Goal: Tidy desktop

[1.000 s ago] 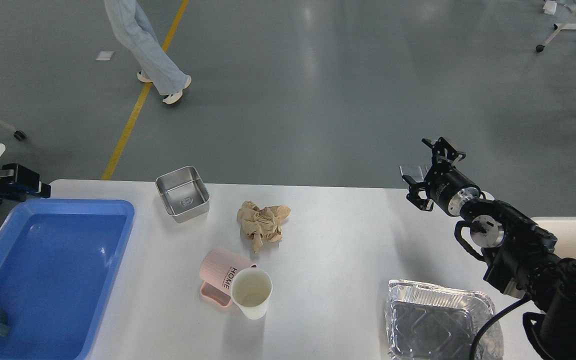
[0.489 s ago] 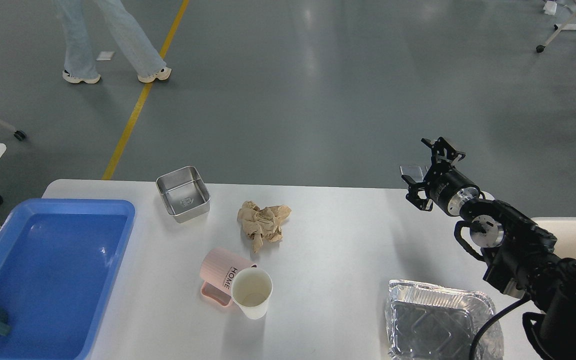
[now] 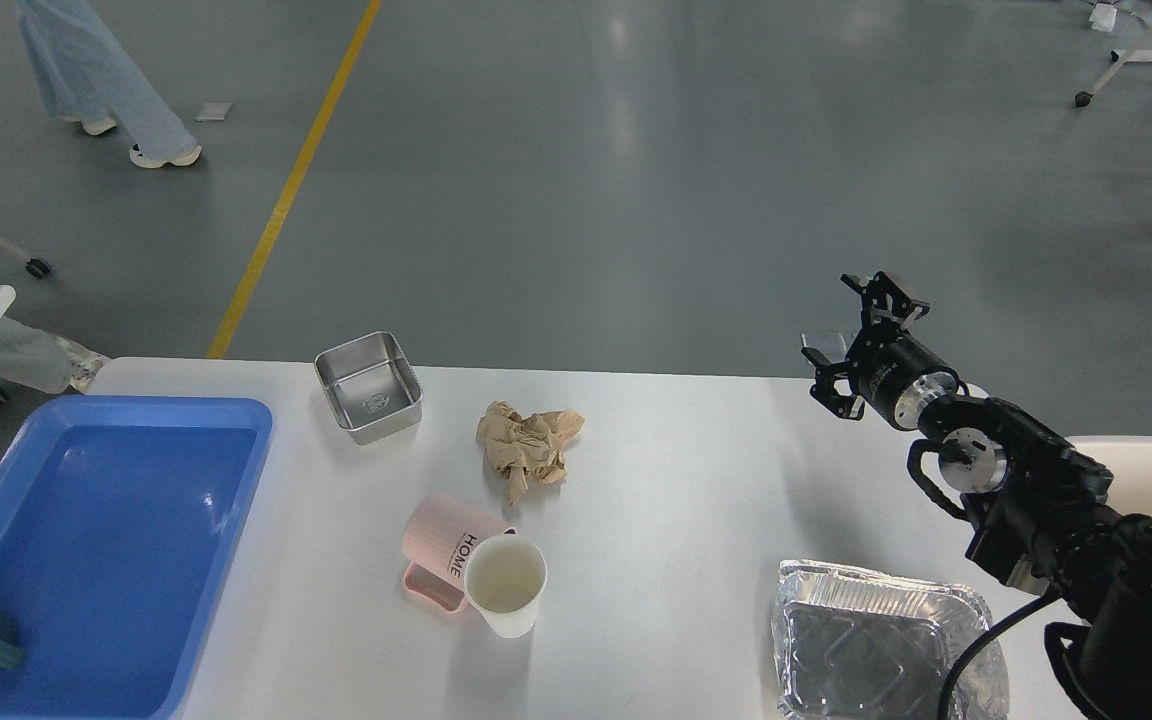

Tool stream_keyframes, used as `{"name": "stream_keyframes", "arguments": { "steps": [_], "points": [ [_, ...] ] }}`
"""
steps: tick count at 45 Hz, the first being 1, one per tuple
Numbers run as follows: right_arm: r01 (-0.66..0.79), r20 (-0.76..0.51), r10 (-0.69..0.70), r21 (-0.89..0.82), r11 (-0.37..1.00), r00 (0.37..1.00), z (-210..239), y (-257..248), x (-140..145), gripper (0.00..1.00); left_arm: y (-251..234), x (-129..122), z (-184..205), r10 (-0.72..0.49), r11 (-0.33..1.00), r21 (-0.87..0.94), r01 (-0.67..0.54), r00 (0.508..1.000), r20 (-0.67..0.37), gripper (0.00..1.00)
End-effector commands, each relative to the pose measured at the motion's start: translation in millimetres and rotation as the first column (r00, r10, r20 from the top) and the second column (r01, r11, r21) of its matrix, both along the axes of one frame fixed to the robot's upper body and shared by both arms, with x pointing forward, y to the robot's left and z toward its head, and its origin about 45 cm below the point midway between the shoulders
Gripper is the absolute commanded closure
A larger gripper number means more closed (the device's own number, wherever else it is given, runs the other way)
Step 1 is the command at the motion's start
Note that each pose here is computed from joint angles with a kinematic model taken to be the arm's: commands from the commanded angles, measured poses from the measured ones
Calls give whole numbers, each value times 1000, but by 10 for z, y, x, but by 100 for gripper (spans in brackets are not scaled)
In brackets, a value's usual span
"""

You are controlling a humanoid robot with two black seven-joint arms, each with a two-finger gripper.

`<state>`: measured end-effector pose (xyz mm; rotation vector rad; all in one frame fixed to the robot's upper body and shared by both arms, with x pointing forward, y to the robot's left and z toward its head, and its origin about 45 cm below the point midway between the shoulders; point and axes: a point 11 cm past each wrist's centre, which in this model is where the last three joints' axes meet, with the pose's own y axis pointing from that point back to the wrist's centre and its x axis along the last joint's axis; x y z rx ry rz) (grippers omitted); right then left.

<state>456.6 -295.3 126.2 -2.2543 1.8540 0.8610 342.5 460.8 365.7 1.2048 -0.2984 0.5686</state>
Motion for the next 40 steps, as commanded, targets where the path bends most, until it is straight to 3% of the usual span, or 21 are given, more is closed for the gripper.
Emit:
{"name": "stream_keyframes", "arguments": {
  "steps": [1, 8, 18, 27, 40],
  "points": [
    [2, 0, -2, -1, 1000, 1000, 0, -6, 0, 0, -282, 172, -564, -13, 1000, 9, 14, 1000, -17, 22],
    [5, -5, -5, -2, 1000, 1000, -22, -17, -15, 0, -656, 249, -1077, -45, 999, 14, 47, 995, -87, 18],
    [-4, -9, 4, -19, 1000, 1000, -26, -15, -15, 0, -1030, 155, -1621, -85, 996, 17, 89, 978, -188, 17],
    [-8, -13, 8, -23, 1000, 1000, -44, -8, -27, 0, -1206, -11, -1924, -124, 992, -4, 128, 957, -263, 14],
    [-10, -15, 10, -21, 1000, 1000, -54, 16, -29, 0, -1569, -57, -2173, -167, 984, 11, 178, 937, -307, 11]
  ]
}}
